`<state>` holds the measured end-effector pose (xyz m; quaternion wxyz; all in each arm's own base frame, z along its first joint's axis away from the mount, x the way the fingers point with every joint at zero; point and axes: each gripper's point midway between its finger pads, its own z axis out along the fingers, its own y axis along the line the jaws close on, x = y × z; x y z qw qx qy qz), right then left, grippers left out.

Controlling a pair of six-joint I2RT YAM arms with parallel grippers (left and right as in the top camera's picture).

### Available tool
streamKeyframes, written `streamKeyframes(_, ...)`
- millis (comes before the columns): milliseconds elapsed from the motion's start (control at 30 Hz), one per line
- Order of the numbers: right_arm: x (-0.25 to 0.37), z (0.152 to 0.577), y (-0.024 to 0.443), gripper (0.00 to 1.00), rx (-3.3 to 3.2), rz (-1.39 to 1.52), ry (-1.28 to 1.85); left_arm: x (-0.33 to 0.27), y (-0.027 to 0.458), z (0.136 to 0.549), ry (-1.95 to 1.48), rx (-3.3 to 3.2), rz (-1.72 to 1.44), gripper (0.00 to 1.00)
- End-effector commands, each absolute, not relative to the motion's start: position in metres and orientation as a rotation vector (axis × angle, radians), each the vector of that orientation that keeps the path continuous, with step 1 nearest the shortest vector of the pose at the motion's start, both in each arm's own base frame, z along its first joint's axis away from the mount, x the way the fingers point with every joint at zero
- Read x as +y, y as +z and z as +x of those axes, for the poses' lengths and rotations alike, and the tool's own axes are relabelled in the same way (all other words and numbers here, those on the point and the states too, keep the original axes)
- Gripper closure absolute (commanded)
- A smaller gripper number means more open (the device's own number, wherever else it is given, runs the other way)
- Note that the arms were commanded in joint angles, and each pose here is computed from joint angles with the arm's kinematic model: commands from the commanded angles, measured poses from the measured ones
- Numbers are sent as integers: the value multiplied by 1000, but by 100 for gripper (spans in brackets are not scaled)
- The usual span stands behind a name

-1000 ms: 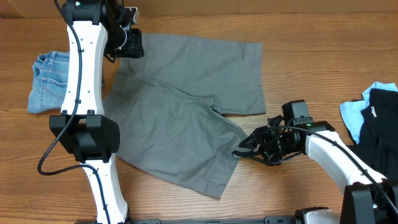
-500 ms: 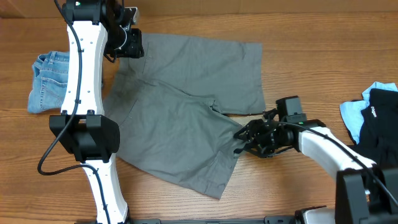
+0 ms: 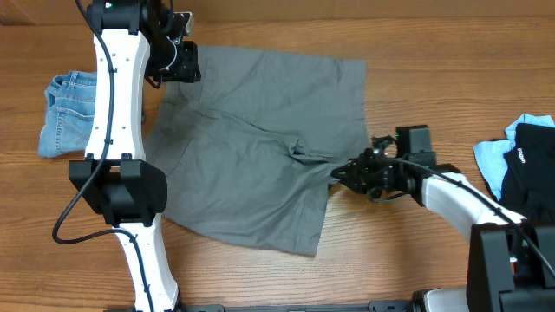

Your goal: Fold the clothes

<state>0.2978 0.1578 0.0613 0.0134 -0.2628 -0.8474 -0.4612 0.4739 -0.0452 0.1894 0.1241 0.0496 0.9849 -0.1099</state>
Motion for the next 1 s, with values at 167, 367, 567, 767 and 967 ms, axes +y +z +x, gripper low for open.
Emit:
streamKeyframes(167,122,303,93,96,-2541,-763,-1704,-49,205,473,-311,2831,184,61)
streamKeyframes(367,113,308,91,90,-2587,-770,-1705,-50,200,455,-336,2908,177,50)
streamKeyframes(567,121,307,73,92,-2691,-767,-1552,-73,186,422,-554,3038,170,53)
streamKeyframes(767,128,315,52,64,-2898,-756,-1331,-96,129,383,-633,3242,266,57)
streamKeyframes(967,130,326,44,56,-3063,-733,-1198,-107,70,338,-667,3420,325,59)
